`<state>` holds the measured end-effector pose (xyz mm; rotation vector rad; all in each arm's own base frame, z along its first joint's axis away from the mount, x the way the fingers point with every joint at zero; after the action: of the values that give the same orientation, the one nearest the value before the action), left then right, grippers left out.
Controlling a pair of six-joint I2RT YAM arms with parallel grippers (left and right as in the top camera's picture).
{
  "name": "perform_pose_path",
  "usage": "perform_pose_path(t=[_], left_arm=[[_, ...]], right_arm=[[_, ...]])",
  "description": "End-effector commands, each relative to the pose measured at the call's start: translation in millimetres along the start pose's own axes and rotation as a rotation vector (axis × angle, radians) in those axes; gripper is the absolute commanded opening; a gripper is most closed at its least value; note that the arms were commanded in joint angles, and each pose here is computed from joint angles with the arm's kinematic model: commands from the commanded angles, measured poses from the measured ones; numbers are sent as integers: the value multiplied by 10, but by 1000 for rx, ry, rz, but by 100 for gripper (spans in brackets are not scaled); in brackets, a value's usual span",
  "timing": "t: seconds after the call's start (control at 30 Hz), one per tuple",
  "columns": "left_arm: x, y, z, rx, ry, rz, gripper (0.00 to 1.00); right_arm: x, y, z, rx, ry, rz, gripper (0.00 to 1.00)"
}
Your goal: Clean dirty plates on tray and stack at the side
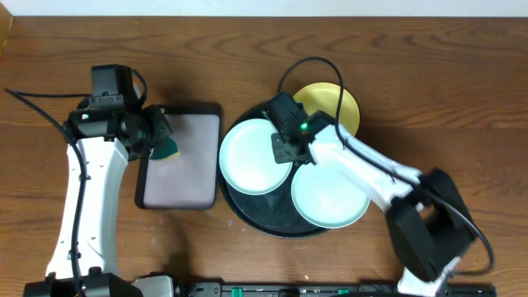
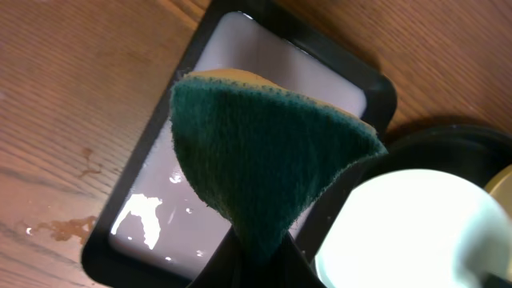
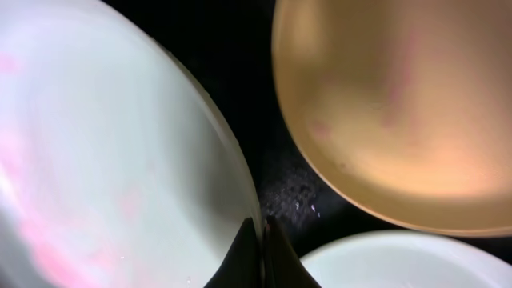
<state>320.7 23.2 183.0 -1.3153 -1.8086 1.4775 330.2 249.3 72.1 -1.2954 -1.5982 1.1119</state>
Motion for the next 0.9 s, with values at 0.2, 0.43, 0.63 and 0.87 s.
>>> perform_pose_path(t=[0.2,0.43,0.63,0.87], left_arm=[[45,-64,-69,-25,15,-11,8],[46,-64,-69,-25,19,-11,8],[46,-64,-70,-25,19,-11,7],[45,-64,-70,-25,19,-11,8]], right_arm=[[-13,-1214,-351,-471,-204,374,1],[153,-1583,-273,-618,-364,577,1],[288,-1975,-176,-792,-393,759,1],[363,-2323,-75,-938,-383,906,1]])
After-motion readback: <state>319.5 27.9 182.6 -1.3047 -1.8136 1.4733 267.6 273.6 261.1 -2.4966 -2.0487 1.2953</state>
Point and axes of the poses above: each gripper's point midway between its finger pads, its own y axis out along the fingers, its own x axis along the line the jaws close on, z = x × y, the point moved 2 cm from there along -y, back along the fingers
